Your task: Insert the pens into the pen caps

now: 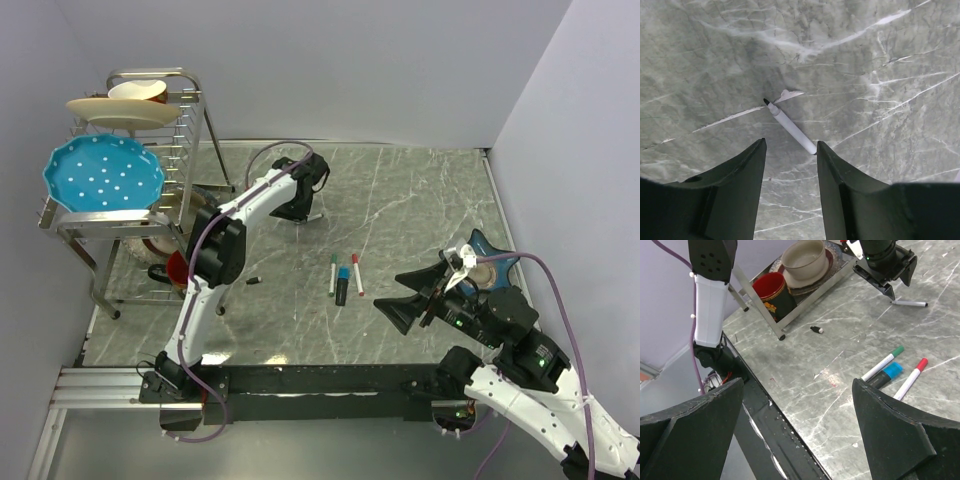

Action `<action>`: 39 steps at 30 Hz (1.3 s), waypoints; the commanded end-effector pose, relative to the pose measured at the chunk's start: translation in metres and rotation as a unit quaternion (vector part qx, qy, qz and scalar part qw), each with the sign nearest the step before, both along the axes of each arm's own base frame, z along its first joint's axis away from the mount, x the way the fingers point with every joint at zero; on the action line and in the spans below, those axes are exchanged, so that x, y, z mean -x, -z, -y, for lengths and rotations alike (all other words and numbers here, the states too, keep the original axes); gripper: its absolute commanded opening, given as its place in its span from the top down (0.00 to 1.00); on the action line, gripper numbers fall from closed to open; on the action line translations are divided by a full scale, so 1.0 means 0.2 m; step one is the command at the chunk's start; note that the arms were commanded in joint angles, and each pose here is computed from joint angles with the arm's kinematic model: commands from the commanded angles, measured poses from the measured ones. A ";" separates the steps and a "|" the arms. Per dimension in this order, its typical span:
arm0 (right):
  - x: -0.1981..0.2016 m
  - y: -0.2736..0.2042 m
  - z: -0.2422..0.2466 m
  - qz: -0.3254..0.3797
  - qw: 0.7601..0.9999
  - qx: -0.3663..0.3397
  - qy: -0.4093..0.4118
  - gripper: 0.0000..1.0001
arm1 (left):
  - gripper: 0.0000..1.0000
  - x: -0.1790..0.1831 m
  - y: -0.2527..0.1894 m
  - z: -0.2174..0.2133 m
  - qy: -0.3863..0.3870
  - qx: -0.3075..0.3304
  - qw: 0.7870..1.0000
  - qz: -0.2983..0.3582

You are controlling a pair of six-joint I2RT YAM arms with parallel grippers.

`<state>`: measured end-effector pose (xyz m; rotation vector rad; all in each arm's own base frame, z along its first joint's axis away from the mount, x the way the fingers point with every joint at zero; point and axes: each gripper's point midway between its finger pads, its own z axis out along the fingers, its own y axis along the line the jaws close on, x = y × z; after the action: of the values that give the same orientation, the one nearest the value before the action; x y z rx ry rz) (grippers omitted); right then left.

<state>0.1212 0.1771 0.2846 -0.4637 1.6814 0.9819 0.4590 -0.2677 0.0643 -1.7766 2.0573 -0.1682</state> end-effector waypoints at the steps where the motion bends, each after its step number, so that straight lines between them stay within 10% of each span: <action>1: -0.02 -0.08 0.01 0.022 1.000 -0.006 0.009 0.04 | 0.51 -0.05 -0.02 0.02 -0.089 0.042 0.995 0.007; 17: -0.02 -0.07 0.05 0.027 0.999 -0.002 0.021 0.04 | 0.53 -0.08 0.16 0.05 -0.102 0.049 0.994 -0.016; 29: -0.01 -0.08 0.06 0.026 0.999 -0.004 0.024 0.04 | 0.84 0.14 0.29 0.05 -0.095 0.061 0.986 -0.124; 39: 0.01 -0.09 0.08 0.026 0.999 -0.010 0.025 0.04 | 0.90 0.17 0.22 -0.02 -0.058 0.014 0.993 -0.102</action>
<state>0.1216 0.1676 0.2801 -0.4519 1.6900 0.9363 0.4478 -0.2743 0.0242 -1.9117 2.1743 -0.1060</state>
